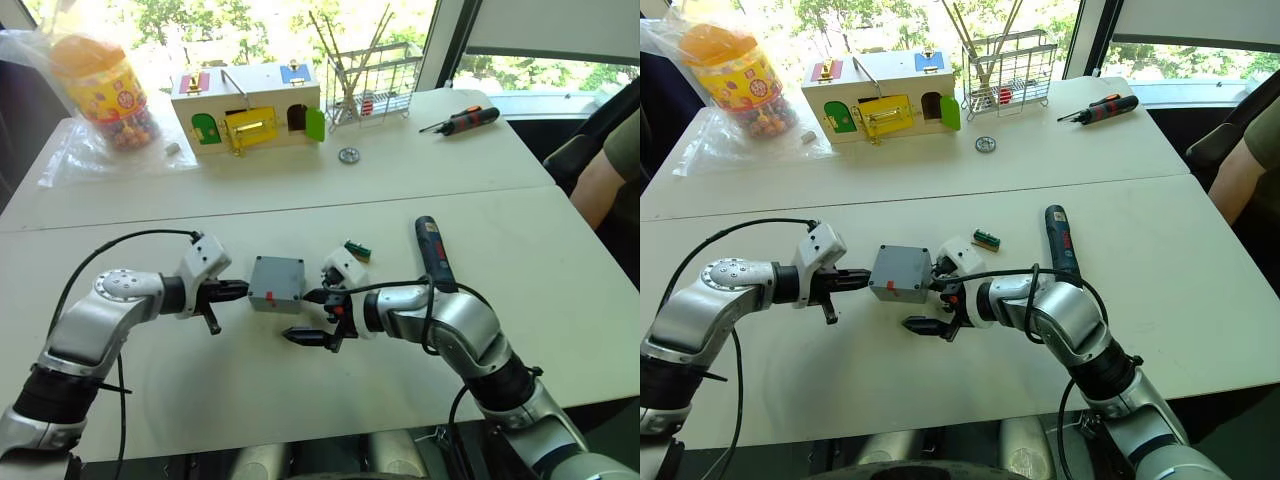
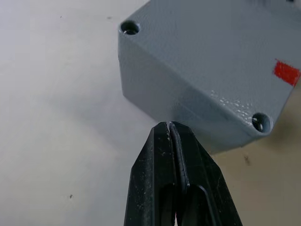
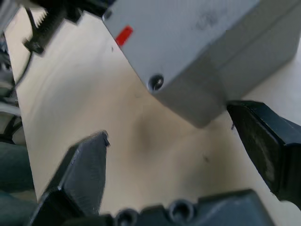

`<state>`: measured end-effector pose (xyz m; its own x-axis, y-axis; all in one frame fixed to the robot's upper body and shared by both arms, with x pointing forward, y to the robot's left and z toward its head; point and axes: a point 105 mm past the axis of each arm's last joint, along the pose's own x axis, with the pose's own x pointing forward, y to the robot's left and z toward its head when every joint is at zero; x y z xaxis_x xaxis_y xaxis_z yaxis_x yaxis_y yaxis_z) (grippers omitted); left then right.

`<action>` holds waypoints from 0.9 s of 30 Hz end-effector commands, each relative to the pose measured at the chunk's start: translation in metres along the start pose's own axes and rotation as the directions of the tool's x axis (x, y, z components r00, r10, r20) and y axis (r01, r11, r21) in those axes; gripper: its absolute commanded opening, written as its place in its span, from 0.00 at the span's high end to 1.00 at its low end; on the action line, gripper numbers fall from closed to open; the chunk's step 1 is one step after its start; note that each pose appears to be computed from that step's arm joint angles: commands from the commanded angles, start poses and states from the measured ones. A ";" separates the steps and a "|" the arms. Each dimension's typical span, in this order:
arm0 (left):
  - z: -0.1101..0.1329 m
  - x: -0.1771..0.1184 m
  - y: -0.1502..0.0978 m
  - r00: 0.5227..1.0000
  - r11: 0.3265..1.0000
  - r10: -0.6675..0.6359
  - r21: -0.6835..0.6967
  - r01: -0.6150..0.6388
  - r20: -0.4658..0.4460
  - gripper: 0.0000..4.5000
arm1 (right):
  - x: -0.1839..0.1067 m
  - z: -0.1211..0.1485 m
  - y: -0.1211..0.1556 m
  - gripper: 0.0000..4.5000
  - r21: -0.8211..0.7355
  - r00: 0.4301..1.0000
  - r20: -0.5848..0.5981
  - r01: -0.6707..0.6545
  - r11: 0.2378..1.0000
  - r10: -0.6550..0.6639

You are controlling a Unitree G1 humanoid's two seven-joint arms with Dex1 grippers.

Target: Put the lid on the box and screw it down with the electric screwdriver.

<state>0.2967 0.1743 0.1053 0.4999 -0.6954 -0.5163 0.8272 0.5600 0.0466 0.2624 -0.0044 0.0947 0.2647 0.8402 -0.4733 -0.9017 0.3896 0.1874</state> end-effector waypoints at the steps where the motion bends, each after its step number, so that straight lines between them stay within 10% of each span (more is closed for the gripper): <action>1: 0.010 0.005 0.003 1.000 0.999 -0.006 0.052 0.004 0.027 1.00 | 0.011 0.023 0.022 0.00 0.040 0.990 0.103 -0.097 0.994 0.092; 8: 0.008 0.013 0.011 1.000 0.996 -0.024 0.084 0.023 0.012 1.00 | 0.012 0.027 0.037 0.00 0.100 0.984 0.121 -0.143 0.985 0.131; 15: -0.010 -0.015 0.031 0.997 0.995 0.062 0.088 -0.056 -0.057 1.00 | -0.019 0.033 0.003 0.00 -0.166 0.998 0.059 0.032 0.986 -0.022; 27: -0.025 -0.021 -0.012 0.996 0.999 -0.045 0.000 0.045 -0.078 1.00 | 0.007 0.039 -0.016 0.00 -0.426 0.995 0.049 -0.054 0.903 0.083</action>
<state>0.2699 0.1985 0.0884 0.4331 -0.6729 -0.5996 0.8451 0.5345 0.0106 0.2941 0.0020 0.1152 0.2387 0.8687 -0.4341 -0.9710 0.2069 -0.1199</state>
